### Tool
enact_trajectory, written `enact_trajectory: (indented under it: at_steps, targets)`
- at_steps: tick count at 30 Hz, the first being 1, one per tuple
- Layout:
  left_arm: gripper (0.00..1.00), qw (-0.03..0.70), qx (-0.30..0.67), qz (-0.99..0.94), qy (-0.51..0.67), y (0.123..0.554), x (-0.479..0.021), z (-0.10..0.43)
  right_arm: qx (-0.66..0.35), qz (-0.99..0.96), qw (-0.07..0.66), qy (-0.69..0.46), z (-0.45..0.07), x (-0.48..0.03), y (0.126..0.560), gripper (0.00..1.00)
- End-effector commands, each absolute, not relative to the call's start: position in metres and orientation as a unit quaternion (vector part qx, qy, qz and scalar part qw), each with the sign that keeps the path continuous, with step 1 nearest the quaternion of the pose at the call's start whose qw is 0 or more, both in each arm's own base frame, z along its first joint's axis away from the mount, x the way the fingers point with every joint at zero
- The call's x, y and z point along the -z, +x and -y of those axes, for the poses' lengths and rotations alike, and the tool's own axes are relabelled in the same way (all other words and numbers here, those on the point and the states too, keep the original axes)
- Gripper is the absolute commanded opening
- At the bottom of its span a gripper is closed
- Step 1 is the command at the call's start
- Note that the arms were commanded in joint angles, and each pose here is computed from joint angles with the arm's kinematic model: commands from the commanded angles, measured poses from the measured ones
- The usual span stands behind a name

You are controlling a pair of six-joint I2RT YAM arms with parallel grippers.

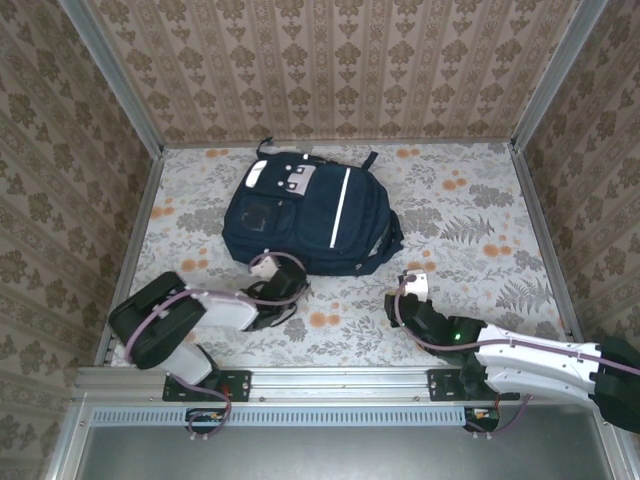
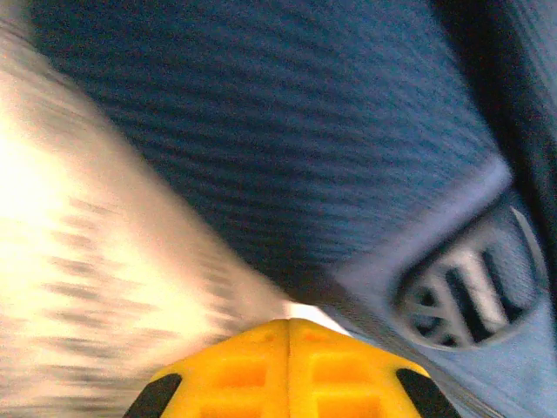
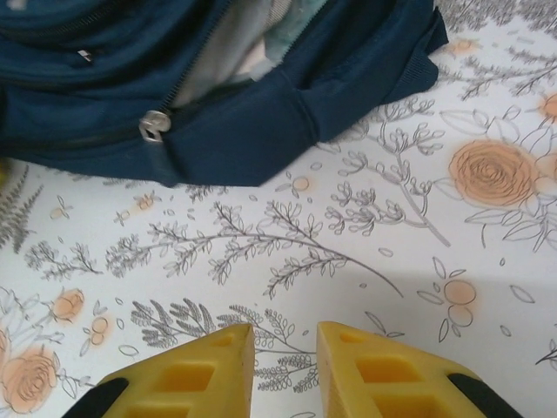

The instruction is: Pack the student bag

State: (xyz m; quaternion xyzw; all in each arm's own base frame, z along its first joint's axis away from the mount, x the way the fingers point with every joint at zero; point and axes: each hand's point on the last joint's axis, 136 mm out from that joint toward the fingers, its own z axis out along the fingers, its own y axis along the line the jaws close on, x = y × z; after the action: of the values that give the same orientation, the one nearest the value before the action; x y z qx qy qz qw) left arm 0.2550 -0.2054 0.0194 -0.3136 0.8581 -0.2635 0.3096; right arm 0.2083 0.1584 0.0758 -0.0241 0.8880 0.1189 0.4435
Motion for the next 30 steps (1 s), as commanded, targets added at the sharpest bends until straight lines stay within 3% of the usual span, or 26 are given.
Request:
enact_trajectory:
  at_steps: [1, 7, 12, 20, 30]
  targets:
    - [0.1, 0.328, 0.139, -0.88, -0.315, 0.228, -0.003, 0.127, -0.139, -0.884, 0.445, -0.04, -0.177, -0.085, 0.213, 0.29]
    - [0.26, 0.39, 0.187, -0.859, -0.273, 0.218, -0.059, 0.104, -0.148, -0.883, 0.438, -0.081, -0.213, -0.087, 0.218, 0.37]
    - [0.4, 0.409, 0.247, -0.843, -0.247, 0.207, -0.082, 0.106, -0.087, -0.889, 0.441, -0.089, -0.239, -0.085, 0.236, 0.41]
    - [0.42, 0.396, 0.253, -0.854, -0.225, 0.198, -0.086, 0.107, 0.034, -0.893, 0.443, -0.074, -0.242, -0.073, 0.265, 0.45]
    - [0.45, 0.387, 0.262, -0.856, -0.221, 0.195, -0.08, 0.112, 0.078, -0.898, 0.426, -0.078, -0.242, -0.049, 0.287, 0.45]
